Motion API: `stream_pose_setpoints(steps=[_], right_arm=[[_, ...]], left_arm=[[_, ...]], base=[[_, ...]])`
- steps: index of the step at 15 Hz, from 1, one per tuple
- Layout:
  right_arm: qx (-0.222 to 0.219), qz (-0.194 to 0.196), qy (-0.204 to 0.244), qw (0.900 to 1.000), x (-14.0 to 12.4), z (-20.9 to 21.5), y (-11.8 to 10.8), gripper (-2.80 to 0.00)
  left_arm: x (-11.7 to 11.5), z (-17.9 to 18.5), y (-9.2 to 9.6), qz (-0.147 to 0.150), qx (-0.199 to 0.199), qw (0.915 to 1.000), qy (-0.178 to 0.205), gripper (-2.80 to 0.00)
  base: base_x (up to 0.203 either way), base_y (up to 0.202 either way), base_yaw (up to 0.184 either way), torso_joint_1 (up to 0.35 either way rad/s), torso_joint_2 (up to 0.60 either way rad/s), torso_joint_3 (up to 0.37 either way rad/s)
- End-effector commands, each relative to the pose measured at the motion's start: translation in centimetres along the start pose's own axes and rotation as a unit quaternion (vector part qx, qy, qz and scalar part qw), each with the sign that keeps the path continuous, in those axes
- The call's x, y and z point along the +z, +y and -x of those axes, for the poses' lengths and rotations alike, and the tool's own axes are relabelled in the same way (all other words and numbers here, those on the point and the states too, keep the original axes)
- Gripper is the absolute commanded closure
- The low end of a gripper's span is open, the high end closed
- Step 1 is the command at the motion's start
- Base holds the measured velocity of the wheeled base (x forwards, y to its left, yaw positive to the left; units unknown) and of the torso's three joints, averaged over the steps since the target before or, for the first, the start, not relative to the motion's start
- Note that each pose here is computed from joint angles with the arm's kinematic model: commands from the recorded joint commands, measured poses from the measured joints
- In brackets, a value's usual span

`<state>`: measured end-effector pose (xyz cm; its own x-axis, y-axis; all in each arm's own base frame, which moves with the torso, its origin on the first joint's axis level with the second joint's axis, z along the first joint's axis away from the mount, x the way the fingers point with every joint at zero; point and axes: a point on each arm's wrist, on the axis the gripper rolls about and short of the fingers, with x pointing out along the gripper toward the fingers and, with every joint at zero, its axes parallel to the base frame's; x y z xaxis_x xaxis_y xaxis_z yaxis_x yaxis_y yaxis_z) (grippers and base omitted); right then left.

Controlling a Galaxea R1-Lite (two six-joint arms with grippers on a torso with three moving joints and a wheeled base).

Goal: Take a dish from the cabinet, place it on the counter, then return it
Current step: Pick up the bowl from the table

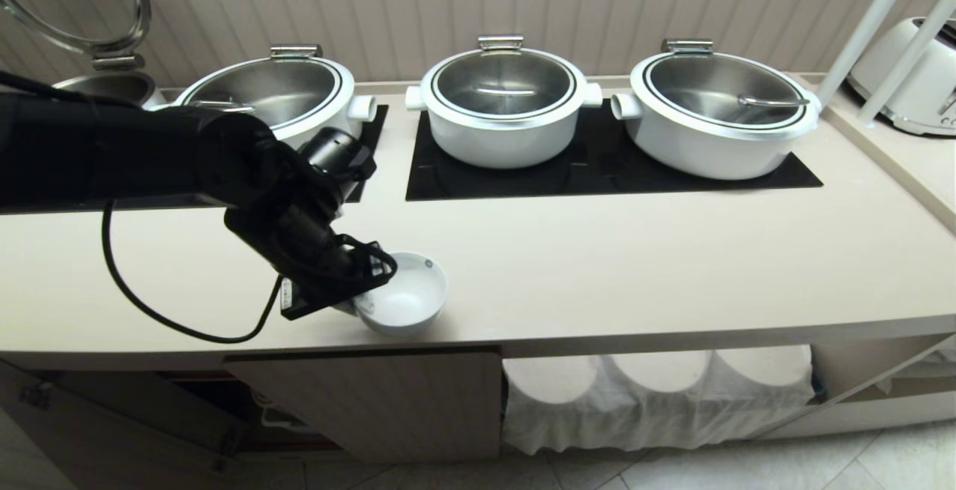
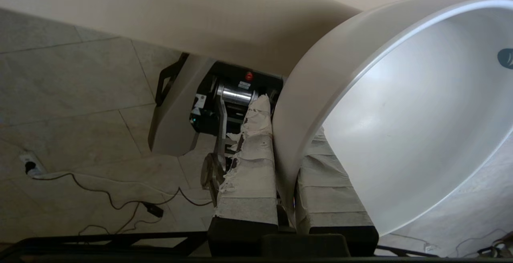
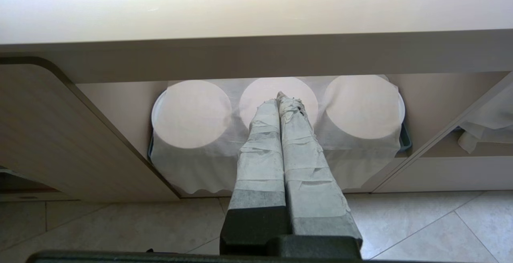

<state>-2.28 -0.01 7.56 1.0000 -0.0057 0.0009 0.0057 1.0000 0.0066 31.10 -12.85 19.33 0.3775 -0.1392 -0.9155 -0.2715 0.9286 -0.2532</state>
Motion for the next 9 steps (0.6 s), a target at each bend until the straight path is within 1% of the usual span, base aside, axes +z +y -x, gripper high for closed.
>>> stream_pose_setpoints(steps=[1, 4, 6, 9], right_arm=[[0.000, 0.000, 0.000, 1.000, 0.0, 0.0, 0.0, 0.00], [0.001, 0.000, 0.000, 1.000, 0.0, 0.0, 0.0, 0.00], [0.000, -0.001, 0.000, 1.000, 0.0, 0.0, 0.0, 0.00], [0.001, -0.001, 0.000, 1.000, 0.0, 0.0, 0.0, 0.00]], left_arm=[[-1.3, 1.5, 1.2, 0.002, 0.000, 1.0000, 0.003, 0.00], [-2.8, 2.1, 2.4, 0.001, -0.002, 0.9999, 0.015, 0.00], [-3.9, 2.4, 3.3, 0.000, -0.006, 0.9999, 0.016, 0.00], [-6.0, 2.9, 4.6, -0.009, -0.010, 0.9997, 0.020, 0.00]], base=[[0.000, 0.000, 0.000, 0.000, 0.00, 0.000], [0.000, 0.000, 0.000, 0.000, 0.00, 0.000], [0.000, 0.000, 0.000, 0.000, 0.00, 0.000], [0.000, 0.000, 0.000, 0.000, 0.00, 0.000]])
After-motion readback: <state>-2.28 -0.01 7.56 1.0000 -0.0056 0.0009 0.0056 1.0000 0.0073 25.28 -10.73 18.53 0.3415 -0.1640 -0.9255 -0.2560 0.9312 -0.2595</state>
